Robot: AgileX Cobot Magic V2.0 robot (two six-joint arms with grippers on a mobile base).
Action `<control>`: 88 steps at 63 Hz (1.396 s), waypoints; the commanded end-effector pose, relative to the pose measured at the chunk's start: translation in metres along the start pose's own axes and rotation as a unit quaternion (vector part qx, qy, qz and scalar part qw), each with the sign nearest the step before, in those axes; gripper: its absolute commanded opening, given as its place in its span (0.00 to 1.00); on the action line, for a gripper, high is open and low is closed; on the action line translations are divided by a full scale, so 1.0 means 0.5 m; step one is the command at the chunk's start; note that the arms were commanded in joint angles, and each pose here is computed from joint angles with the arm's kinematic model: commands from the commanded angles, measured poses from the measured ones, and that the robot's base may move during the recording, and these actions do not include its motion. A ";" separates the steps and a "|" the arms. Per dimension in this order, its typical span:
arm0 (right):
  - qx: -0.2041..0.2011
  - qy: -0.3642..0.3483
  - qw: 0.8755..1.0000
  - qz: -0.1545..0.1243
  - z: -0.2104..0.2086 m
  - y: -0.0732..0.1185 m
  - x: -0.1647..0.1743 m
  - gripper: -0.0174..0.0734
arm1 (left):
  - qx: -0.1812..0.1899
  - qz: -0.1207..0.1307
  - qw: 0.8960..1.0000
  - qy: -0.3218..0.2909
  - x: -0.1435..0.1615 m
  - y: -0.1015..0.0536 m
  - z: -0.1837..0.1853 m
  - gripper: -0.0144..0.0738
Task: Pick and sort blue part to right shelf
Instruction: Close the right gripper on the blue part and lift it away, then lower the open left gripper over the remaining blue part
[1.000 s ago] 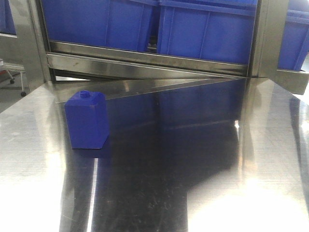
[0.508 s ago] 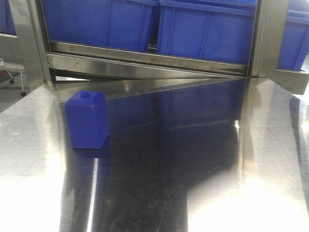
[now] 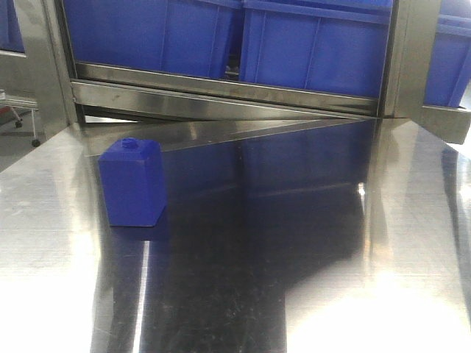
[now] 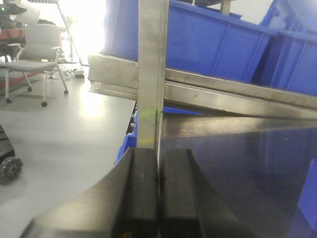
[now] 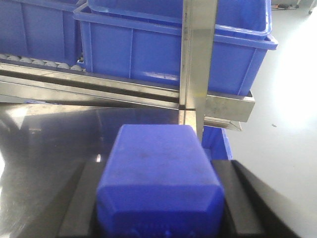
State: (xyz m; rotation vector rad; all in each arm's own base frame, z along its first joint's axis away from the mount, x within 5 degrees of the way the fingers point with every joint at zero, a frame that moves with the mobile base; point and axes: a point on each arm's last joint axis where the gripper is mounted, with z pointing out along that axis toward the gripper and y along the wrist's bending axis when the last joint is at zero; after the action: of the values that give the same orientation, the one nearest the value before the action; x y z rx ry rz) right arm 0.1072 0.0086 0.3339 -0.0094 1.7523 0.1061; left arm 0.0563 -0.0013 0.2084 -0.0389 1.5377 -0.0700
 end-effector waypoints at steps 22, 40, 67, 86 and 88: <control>-0.001 -0.057 0.998 -0.008 -0.007 0.001 -0.035 0.63 | -0.005 -0.046 0.999 0.024 -0.176 -0.011 0.088 0.30; -0.001 -0.057 0.998 -0.008 -0.007 0.001 -0.035 0.63 | 0.016 -0.042 0.988 0.151 -0.196 -0.030 0.180 0.48; -0.001 -0.057 0.998 -0.008 -0.007 0.001 -0.035 0.63 | 0.080 -0.018 0.943 0.324 -0.236 -0.110 0.324 0.90; -0.001 -0.057 0.998 -0.008 -0.007 0.001 -0.035 0.63 | 0.098 -0.049 0.907 0.407 -0.255 -0.199 0.412 0.90; -0.001 -0.057 0.998 -0.008 -0.007 0.001 -0.035 0.63 | 0.099 -0.042 0.904 0.414 -0.254 -0.208 0.420 0.90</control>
State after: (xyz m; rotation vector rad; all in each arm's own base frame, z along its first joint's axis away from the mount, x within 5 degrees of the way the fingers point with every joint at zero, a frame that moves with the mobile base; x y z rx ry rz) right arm 0.1072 0.0086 0.3339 -0.0093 1.7530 0.1060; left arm 0.2528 -0.0886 0.3307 0.1044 2.4310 -0.3153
